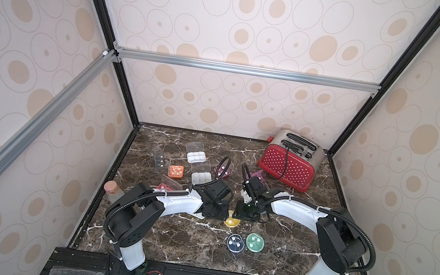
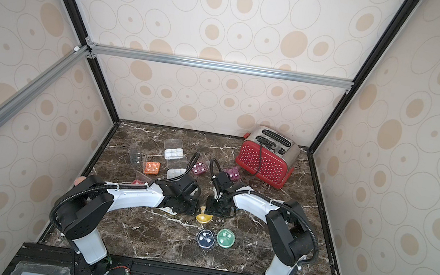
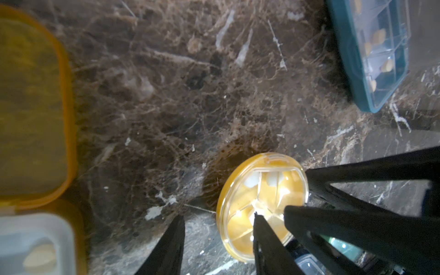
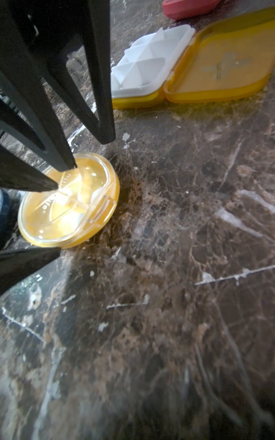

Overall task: Close pillboxes
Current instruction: Close the lid on the pillbox.

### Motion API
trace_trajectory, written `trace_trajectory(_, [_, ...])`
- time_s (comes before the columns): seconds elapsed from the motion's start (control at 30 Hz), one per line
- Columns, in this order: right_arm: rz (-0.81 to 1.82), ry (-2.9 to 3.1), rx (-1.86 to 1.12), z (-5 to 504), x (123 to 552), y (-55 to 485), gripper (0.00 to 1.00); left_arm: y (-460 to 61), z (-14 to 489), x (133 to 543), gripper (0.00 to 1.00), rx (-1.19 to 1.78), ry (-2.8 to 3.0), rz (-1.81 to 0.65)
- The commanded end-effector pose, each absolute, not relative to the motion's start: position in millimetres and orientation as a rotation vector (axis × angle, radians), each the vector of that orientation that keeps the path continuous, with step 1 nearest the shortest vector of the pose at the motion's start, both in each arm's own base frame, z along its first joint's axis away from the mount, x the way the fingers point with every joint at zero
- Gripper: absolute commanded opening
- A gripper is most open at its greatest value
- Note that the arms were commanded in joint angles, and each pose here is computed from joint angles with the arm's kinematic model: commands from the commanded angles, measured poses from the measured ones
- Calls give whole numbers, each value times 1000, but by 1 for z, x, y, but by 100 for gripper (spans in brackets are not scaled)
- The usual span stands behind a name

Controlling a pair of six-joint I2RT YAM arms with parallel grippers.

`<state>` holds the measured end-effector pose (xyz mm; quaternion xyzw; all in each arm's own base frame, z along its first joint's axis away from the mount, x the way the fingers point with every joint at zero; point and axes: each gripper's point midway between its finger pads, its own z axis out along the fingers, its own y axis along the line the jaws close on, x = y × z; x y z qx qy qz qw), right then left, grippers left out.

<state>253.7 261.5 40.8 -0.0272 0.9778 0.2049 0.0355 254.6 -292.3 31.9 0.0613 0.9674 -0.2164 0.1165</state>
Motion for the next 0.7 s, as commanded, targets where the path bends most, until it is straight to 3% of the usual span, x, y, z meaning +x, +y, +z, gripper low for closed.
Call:
trace_trajectory(0.0, [615, 3038, -95, 33, 248, 263, 40, -289, 24, 254, 45, 153, 2861, -617])
trace_trajectory(0.67, [504, 3087, -154, 21, 237, 265, 34, -276, 1, 240, 37, 137, 2918, -573])
